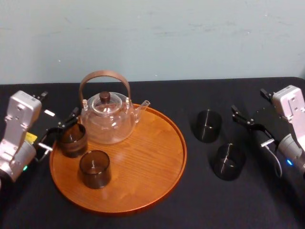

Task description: Pick up the glass from the table and place it on the tray.

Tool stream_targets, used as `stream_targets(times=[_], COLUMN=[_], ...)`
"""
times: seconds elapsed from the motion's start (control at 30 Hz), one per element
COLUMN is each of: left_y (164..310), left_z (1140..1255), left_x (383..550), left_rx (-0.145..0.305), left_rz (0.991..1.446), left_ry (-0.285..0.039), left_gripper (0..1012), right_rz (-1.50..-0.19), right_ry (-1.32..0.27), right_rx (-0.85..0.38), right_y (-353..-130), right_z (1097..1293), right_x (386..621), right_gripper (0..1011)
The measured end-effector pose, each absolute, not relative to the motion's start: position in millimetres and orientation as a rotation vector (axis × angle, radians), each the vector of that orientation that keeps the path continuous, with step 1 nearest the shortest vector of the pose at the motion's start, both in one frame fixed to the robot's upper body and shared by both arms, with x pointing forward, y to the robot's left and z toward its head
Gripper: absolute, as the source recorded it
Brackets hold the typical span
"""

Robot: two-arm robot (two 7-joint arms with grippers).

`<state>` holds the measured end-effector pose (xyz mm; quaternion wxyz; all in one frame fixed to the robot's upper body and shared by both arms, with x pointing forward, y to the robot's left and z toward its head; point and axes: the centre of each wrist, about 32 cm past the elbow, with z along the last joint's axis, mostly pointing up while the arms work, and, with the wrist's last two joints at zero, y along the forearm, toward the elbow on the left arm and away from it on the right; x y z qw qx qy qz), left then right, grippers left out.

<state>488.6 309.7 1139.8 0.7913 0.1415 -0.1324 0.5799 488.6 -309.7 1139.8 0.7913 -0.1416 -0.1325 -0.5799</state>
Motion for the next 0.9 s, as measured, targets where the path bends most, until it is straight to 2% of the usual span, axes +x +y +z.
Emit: stream_targets(times=[0.9], left_y=[309.7], left_z=[1139.8], left_x=[488.6], left_rx=[0.304], left_rz=[1.248], left_ry=[-0.285], left_gripper=[1001], right_rz=[-1.248], right_ry=[-0.285], right_rx=[-0.304], right_y=[-309.7], right_z=[1139.8], right_x=[488.6], right_gripper=[1002])
